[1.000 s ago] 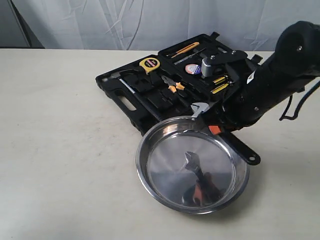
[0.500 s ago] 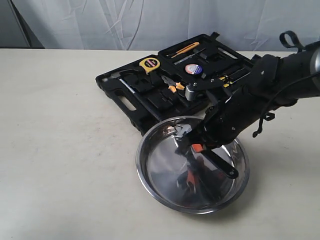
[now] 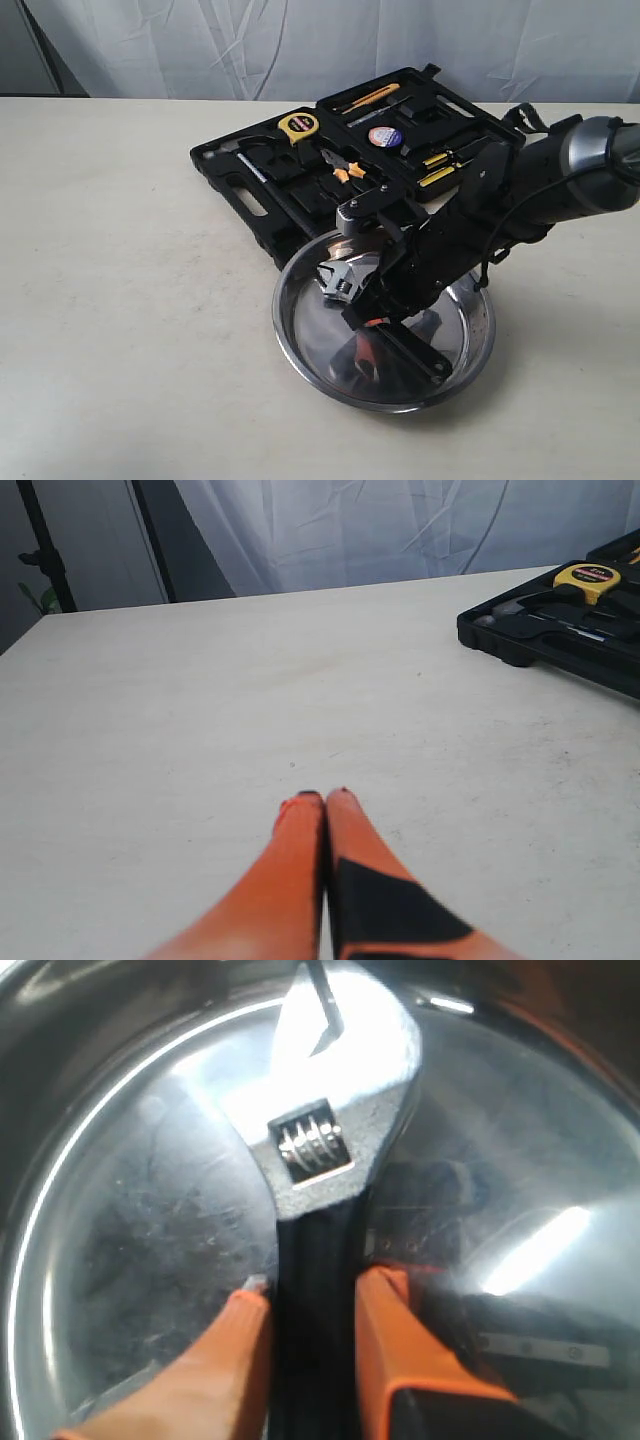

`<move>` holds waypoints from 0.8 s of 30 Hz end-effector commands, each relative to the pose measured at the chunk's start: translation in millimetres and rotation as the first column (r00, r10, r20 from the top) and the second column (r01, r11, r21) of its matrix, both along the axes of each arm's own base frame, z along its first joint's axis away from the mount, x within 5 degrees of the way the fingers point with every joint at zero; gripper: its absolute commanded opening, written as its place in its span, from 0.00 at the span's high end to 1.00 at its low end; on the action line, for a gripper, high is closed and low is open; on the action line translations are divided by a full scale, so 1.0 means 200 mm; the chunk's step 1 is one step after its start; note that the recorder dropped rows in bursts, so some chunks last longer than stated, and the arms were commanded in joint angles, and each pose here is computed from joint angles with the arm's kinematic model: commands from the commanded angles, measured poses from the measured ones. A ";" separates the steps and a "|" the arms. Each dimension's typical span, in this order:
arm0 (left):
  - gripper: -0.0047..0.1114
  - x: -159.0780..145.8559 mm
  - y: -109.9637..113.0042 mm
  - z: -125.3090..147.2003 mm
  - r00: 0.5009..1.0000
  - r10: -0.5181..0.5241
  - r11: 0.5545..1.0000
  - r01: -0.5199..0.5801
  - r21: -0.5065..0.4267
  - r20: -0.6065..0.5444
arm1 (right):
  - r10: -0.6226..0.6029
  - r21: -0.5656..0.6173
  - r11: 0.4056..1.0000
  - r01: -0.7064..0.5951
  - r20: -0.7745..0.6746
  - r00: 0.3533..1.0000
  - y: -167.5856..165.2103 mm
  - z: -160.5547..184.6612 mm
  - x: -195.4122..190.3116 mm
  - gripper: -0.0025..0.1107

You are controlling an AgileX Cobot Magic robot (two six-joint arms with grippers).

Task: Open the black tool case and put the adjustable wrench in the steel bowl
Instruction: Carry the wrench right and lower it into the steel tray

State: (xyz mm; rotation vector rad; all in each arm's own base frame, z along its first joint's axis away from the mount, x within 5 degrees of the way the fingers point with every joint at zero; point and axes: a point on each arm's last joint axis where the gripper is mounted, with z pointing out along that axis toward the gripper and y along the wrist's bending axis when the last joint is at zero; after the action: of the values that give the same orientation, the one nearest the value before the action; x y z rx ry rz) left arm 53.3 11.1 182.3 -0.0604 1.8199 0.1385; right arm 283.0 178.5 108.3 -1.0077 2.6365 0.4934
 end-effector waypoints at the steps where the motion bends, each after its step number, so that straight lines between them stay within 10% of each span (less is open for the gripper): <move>1: 0.96 0.00 0.00 0.01 1.000 0.001 1.000 -0.001 0.004 0.016 | -0.006 -0.012 1.000 0.007 0.025 1.000 0.00 -0.02 0.02 0.99; 12: 0.96 0.00 0.00 0.01 1.000 0.001 1.000 -0.001 0.004 0.016 | 0.021 0.020 1.000 -0.020 -0.074 0.997 0.01 0.00 -0.04 0.62; 24: 0.96 0.00 0.00 0.01 1.000 0.001 1.000 -0.001 0.004 0.016 | 0.010 0.086 0.996 -0.003 -0.088 0.996 -0.01 0.33 -0.13 0.99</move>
State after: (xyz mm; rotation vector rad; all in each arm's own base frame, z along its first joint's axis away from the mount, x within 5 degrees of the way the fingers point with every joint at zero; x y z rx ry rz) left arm 53.3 11.1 182.3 -0.0604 1.8199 0.1385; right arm 263.6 179.8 155.1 -1.0126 2.6567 0.6662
